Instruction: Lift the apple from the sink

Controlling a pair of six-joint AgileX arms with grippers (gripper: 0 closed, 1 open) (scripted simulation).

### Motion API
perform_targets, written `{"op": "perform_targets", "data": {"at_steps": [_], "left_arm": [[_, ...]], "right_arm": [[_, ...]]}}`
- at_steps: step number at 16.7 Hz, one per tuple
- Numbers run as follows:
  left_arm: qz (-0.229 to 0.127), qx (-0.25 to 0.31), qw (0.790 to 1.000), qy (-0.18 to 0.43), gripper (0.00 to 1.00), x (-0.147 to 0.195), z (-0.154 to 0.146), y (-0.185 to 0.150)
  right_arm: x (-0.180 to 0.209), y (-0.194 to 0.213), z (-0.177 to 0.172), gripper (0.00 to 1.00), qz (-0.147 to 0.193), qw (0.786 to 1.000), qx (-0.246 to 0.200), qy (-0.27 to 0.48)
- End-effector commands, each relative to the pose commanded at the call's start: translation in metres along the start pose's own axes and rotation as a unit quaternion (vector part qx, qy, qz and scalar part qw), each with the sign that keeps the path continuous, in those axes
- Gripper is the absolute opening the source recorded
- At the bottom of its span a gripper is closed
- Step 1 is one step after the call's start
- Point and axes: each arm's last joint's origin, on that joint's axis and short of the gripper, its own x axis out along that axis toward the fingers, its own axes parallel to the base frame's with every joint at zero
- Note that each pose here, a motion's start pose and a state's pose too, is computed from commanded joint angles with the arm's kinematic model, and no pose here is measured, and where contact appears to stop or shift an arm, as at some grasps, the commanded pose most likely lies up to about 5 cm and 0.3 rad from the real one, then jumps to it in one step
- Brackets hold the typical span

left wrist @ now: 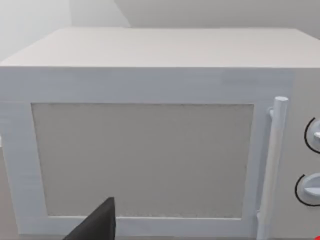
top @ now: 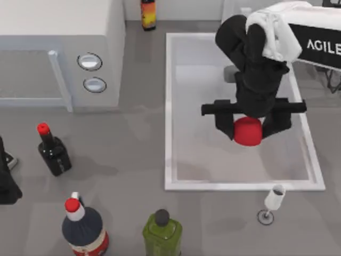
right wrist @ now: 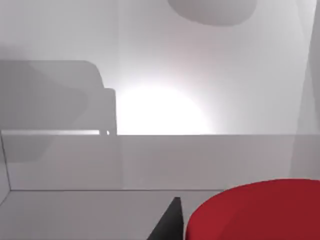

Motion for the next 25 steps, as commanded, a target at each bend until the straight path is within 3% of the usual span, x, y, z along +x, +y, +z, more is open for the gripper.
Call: {"op": "perform_targets", "data": {"at_steps": [5,8,15,19,25], "left_arm": [[0.000,0.000,1.000,0.000,1.00,0.000,0.000,0.000],[0.000,0.000,1.000,0.000,1.00,0.000,0.000,0.000],[0.000,0.000,1.000,0.000,1.00,0.000,0.000,0.000],[0.000,0.000,1.000,0.000,1.00,0.000,0.000,0.000],[0.000,0.000,1.000,0.000,1.00,0.000,0.000,0.000]], "right_arm": [[-0.099,-0.010,-0.012,0.00,0.000,1.000,0.000,0.001],[-0.130,-0.016,-0.019,0.00,0.006,1.000,0.000,-0.011],[-0.134,-0.028,-0.022,0.00,0.007,1.000,-0.001,-0.014],[-0.138,-0.088,-0.038,0.00,0.005,1.000,0.001,-0.009],[-0.122,-0.181,-0.103,0.00,0.003,1.000,0.004,0.020]]}}
